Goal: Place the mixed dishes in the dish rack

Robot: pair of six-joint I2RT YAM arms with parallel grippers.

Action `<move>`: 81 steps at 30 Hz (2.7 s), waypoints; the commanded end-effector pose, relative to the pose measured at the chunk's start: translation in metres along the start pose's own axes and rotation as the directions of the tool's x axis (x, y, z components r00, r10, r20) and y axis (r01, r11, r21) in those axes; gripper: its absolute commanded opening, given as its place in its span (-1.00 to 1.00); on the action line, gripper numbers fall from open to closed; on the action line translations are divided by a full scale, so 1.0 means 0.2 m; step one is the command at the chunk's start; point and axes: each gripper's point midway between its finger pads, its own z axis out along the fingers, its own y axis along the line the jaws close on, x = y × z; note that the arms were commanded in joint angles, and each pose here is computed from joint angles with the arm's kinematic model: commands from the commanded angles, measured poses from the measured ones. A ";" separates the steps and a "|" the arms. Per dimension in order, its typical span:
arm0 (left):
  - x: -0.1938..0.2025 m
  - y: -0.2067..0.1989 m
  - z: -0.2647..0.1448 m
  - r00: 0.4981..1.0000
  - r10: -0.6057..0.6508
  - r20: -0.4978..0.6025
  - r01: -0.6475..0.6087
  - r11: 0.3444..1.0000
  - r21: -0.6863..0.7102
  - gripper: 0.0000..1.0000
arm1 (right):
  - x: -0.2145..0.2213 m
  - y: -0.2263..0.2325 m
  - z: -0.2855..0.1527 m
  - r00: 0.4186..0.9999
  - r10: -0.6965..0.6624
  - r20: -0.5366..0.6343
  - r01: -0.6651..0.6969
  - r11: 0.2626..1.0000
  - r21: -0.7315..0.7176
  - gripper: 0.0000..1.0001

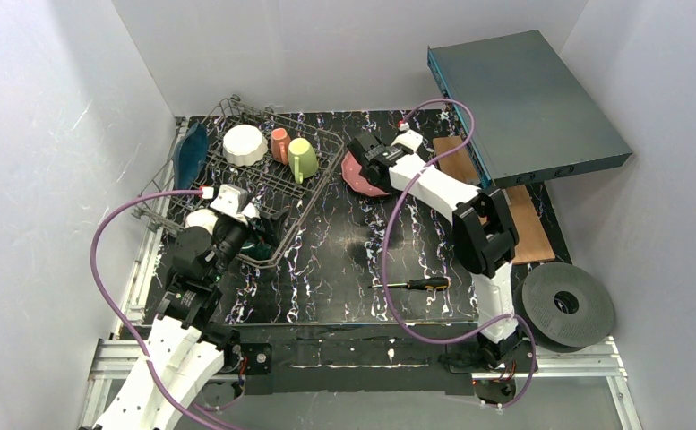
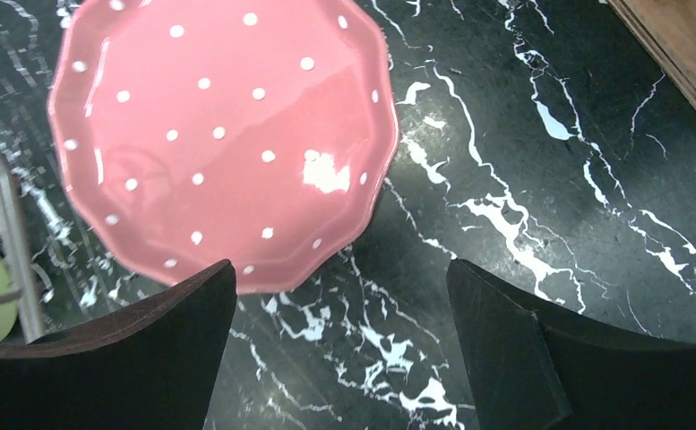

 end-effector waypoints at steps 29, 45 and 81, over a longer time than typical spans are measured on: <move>0.02 0.10 0.00 0.999 0.027 -0.035 -0.031 0.994 -0.107 0.80 | 0.22 -0.08 0.36 0.969 0.101 -0.227 -0.075 0.990 0.118 -0.28; 0.04 0.10 0.00 0.998 0.019 -0.057 -0.025 0.993 -0.114 0.81 | 0.39 -0.39 0.13 0.962 -0.034 -0.270 0.054 0.996 0.069 -0.97; 0.74 -0.78 -0.03 0.537 0.842 -0.056 -0.711 0.487 0.507 0.73 | 0.60 -0.40 -0.54 0.828 -0.369 -0.423 0.141 0.866 -0.479 -0.97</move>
